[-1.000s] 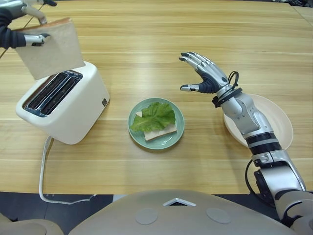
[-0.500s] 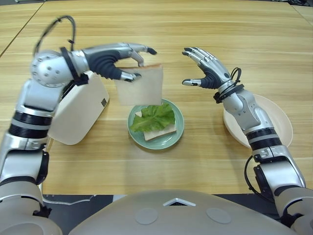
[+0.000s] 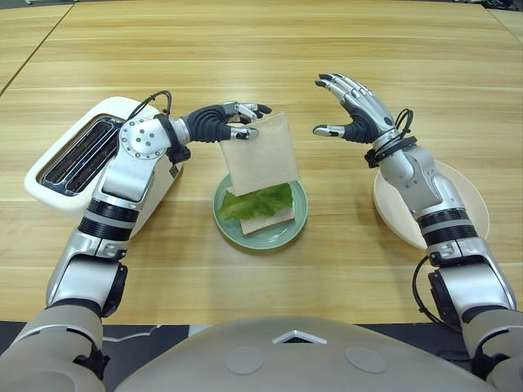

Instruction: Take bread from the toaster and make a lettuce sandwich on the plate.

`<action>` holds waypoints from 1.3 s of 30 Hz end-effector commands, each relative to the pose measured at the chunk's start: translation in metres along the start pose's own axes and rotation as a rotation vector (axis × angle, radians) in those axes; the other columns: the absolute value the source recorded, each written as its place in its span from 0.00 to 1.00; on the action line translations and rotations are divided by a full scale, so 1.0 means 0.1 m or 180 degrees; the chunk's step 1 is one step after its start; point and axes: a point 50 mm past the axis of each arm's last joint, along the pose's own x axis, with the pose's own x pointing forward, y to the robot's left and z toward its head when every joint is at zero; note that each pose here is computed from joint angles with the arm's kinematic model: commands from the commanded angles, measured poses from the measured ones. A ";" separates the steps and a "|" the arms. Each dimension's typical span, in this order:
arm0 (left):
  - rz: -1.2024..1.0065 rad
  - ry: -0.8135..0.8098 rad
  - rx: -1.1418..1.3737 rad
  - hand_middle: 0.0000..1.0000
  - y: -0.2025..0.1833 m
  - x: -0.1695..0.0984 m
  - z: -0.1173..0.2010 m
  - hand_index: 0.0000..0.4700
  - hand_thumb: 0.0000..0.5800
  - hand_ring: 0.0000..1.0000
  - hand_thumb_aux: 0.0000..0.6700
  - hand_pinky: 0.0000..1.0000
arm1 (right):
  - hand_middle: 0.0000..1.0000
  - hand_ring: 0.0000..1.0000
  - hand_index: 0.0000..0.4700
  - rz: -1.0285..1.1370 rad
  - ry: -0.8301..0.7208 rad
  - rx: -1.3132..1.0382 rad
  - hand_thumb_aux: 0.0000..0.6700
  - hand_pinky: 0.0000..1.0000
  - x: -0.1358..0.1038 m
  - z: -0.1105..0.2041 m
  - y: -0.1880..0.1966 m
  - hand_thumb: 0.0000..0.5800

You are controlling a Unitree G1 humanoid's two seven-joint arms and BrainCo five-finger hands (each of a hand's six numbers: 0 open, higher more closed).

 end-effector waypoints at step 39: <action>-0.0450 0.0524 -0.0452 0.00 -0.59 0.25 -0.68 1.00 1.00 0.00 1.00 0.00 | 0.00 0.00 0.00 0.1781 -0.1742 0.1304 0.00 0.00 -0.73 0.91 0.15 0.00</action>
